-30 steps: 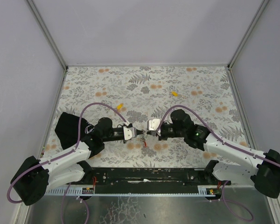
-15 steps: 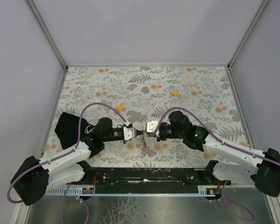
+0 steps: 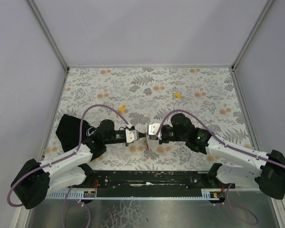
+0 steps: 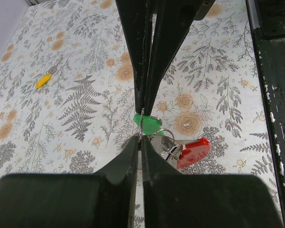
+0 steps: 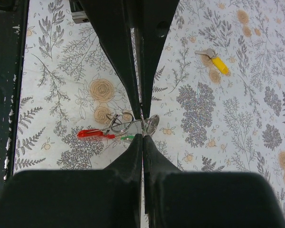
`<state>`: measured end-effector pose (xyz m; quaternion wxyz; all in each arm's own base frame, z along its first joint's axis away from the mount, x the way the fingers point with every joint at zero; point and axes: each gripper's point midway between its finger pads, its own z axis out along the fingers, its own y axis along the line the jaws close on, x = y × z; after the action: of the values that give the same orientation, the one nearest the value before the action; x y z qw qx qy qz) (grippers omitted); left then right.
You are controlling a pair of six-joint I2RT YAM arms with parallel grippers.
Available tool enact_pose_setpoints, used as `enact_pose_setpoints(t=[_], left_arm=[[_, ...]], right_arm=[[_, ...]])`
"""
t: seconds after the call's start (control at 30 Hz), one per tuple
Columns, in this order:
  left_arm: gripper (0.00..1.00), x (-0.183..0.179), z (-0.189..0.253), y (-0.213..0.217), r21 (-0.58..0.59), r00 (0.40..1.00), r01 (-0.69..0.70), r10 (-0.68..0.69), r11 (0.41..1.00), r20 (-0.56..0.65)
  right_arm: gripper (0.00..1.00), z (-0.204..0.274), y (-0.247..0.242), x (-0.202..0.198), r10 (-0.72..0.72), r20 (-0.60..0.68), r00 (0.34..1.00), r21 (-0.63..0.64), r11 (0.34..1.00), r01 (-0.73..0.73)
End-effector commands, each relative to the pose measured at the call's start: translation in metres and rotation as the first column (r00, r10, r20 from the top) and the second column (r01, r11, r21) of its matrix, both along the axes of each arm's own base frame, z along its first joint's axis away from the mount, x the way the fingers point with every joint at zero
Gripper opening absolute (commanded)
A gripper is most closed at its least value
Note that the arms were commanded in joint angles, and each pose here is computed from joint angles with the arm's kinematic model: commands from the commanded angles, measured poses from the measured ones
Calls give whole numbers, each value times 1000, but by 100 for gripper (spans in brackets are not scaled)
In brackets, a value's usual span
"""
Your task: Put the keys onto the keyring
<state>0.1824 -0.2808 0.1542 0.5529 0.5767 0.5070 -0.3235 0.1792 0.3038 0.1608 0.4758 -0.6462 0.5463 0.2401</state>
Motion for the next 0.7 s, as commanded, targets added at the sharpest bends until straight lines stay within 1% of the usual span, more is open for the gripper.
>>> enact_pose_setpoints(t=[0.0,0.67], left_arm=[[0,6,20,-5,-35,999,13,-11,999,52],[0,5,19,-7,-31,999,25,-24,999,45]], right_arm=[[0,23,11,5,7,53,999,44,999,-10],[0,26,16,0,40,47,998,53,998,-42]])
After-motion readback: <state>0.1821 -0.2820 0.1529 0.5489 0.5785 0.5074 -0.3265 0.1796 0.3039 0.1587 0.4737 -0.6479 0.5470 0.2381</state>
